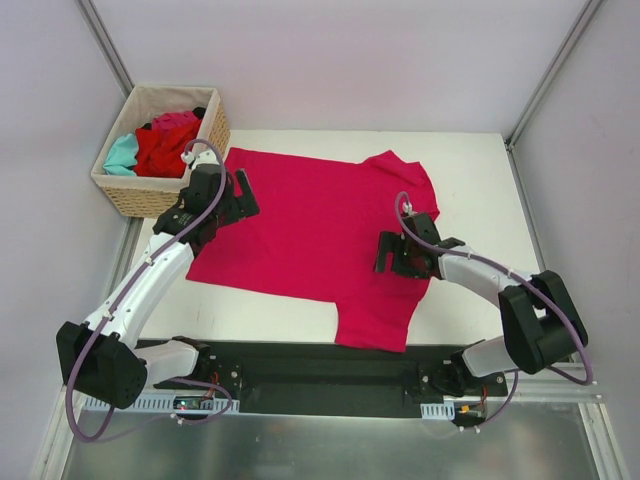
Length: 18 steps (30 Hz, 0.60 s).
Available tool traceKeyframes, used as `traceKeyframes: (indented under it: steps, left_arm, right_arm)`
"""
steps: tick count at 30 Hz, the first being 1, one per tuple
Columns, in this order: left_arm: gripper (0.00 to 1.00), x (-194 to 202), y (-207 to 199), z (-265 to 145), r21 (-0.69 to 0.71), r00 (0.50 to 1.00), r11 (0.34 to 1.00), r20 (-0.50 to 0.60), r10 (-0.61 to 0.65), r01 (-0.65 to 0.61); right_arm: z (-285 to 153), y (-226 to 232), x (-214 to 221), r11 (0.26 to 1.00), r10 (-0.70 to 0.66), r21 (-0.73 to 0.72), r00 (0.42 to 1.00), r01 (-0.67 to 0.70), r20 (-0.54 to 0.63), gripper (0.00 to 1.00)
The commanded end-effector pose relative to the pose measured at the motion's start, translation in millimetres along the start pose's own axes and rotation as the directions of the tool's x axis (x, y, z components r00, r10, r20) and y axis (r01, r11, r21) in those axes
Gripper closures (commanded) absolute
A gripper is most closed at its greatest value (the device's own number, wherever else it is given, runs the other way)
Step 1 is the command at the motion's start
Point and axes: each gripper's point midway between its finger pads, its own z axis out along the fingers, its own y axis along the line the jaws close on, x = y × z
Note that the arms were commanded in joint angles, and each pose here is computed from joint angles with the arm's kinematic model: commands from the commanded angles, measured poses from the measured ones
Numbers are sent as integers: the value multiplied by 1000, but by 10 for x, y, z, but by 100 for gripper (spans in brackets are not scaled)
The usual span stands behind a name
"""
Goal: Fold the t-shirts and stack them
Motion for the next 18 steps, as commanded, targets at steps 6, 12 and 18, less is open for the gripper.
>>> traceKeyframes:
  steps: [6, 12, 18]
  left_arm:
    - [1, -27, 64, 12, -38, 1000, 999, 16, -20, 20]
    - [1, -29, 61, 48, -47, 1000, 999, 7, -10, 11]
    - [1, 0, 90, 88, -66, 1000, 998, -6, -7, 7]
  right_arm:
    - [102, -294, 209, 988, 88, 125, 996, -86, -14, 4]
    - [-96, -630, 178, 962, 171, 211, 985, -172, 23, 4]
    - [-147, -907, 187, 923, 287, 262, 958, -283, 24, 4]
